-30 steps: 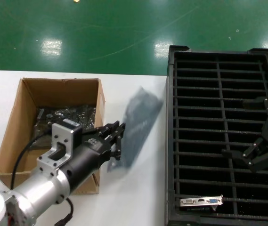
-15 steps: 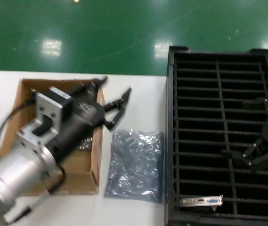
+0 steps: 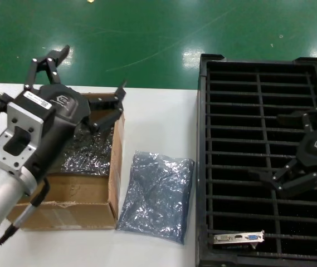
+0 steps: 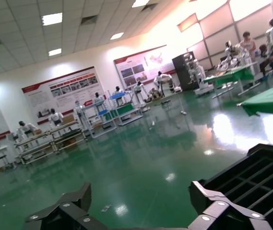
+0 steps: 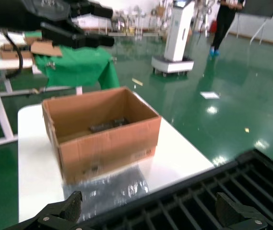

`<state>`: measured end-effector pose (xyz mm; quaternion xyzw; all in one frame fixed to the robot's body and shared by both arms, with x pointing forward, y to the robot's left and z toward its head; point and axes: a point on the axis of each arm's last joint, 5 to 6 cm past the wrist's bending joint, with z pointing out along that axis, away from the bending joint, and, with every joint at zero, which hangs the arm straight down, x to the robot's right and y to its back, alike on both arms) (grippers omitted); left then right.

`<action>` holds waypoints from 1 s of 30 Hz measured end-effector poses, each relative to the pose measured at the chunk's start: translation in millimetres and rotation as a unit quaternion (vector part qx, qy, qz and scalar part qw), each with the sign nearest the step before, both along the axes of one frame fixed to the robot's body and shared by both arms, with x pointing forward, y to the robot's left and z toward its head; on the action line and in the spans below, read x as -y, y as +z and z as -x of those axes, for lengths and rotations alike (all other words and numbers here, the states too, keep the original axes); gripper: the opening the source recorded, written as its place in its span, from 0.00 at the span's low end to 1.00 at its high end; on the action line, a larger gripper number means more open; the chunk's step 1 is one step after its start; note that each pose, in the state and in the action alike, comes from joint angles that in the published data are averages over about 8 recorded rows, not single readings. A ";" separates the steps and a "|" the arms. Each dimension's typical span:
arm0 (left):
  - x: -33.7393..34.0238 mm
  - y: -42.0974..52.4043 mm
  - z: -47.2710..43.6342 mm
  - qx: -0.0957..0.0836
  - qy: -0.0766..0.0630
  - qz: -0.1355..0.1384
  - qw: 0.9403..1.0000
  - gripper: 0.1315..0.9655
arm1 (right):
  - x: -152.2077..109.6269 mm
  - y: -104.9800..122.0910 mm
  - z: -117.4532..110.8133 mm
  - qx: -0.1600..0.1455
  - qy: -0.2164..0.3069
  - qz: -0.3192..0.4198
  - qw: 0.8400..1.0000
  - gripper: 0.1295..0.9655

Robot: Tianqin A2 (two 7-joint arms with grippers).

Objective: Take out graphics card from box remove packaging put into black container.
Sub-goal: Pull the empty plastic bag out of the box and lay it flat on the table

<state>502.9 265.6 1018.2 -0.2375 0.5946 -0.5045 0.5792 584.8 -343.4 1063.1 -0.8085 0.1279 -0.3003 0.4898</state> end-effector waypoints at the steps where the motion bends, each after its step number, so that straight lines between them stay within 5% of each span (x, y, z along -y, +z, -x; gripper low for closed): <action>1: 0.5 -1.0 -0.9 0.001 -0.001 0.003 1.000 0.63 | -1.6 -2.7 -0.3 0.003 -0.001 -0.005 1.000 1.00; 20: 3.9 -26.2 -17.1 0.009 0.007 0.056 0.998 0.97 | -29.9 -59.1 0.9 0.063 -0.058 -0.101 0.991 1.00; 30: 2.1 -45.0 -22.1 0.002 0.022 0.084 0.996 0.99 | -41.3 -89.3 7.5 0.084 -0.108 -0.145 0.980 1.00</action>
